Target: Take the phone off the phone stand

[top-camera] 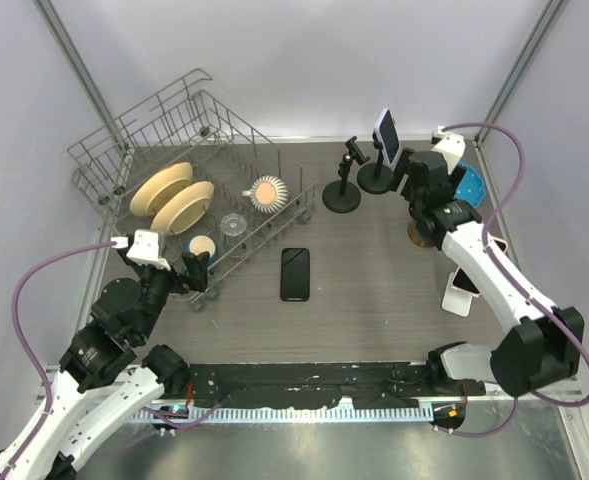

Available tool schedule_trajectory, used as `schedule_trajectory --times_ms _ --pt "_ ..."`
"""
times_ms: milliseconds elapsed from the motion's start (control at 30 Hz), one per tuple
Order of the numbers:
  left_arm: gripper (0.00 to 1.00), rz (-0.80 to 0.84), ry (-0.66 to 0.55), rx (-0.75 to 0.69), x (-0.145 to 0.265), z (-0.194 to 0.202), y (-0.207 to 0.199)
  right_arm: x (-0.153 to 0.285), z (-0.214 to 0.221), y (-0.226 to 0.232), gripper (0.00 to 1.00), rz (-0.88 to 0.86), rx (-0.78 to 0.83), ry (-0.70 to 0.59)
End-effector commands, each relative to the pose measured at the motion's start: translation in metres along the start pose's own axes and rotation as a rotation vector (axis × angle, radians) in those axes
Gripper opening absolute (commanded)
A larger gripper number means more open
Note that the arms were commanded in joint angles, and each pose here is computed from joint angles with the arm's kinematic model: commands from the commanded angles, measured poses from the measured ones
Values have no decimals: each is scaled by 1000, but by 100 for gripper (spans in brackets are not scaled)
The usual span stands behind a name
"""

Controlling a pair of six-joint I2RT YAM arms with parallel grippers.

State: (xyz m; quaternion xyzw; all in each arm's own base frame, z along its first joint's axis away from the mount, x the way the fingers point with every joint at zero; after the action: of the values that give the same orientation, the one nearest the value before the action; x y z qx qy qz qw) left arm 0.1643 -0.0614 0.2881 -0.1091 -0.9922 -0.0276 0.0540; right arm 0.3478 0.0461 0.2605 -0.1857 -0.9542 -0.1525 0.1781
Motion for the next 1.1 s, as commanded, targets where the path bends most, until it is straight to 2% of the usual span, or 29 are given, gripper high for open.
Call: schedule_trajectory --times_ms 0,333,500,767,867,900,1067 --pt "100 5 -23 16 -4 -5 -2 -9 -59 55 91 -209 -41 -165" --pt "100 6 -3 1 -9 -2 -5 -61 -89 118 90 -281 -6 -221" --pt "100 9 7 -6 -11 -1 -6 -100 -85 129 87 -193 26 -226" --pt "100 17 6 -3 -11 -1 -6 -133 -78 130 72 -64 52 -245" --pt "100 20 6 -2 -11 -1 -7 -137 -74 124 62 -23 72 -243" --pt "100 21 5 -1 -10 -1 -7 -136 -75 119 56 -5 80 -247" --pt "100 24 -3 1 -9 -2 -7 -118 -83 107 37 13 96 -272"
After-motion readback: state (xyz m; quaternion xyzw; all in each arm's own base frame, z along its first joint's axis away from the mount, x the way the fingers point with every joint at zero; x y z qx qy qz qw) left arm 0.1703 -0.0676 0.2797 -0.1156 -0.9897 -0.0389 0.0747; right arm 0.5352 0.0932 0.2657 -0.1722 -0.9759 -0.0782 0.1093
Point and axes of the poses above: each gripper's point midway between its finger pads, its own x axis back along the fingers, its own y axis along the line the jaws close on, z = x × y, the point moved 4 cm from there along x, back along the fingers, and after that the axes turned 7 degrees about -x, right-handed, at the moved point
